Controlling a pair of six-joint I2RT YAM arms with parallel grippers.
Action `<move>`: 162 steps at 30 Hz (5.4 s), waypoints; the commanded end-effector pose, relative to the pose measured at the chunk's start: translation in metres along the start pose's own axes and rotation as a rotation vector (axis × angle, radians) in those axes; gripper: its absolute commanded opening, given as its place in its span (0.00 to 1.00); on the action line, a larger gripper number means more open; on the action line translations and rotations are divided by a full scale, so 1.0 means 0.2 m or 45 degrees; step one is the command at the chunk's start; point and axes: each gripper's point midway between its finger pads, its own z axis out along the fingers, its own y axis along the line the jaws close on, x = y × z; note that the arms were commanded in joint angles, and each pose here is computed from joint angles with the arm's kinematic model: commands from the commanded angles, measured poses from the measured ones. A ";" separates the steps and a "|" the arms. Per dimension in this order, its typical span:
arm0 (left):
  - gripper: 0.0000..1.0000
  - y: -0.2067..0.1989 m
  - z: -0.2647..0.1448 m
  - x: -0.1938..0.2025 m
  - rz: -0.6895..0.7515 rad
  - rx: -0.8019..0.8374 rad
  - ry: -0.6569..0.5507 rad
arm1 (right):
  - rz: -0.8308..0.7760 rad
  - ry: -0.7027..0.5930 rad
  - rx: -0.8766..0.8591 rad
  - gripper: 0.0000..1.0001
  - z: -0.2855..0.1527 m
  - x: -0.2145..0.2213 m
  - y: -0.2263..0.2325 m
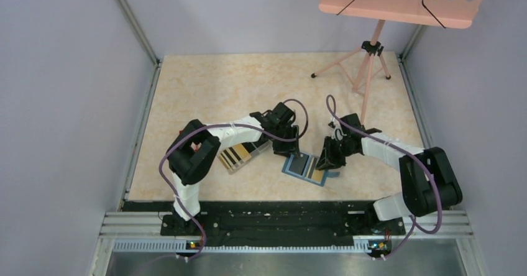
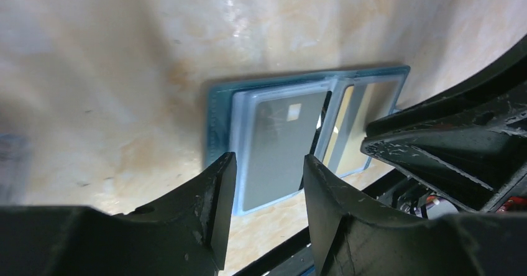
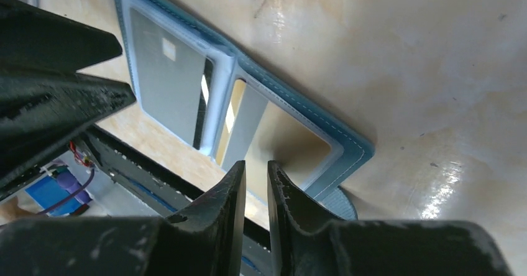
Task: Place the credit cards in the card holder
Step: Turn over the card slot in the card holder, then pick up the credit card from the storage box.
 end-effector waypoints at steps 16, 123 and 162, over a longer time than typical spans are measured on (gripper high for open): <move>0.44 -0.17 0.12 0.10 0.120 0.047 0.125 | -0.011 0.064 -0.016 0.07 0.09 0.05 -0.02; 0.00 1.01 -0.56 0.17 -0.489 -0.714 -0.157 | -0.565 0.353 -0.308 0.48 0.74 -0.14 1.07; 0.02 0.93 -0.60 0.13 -0.458 -0.661 -0.174 | -0.643 0.312 -0.269 0.00 0.66 -0.15 1.12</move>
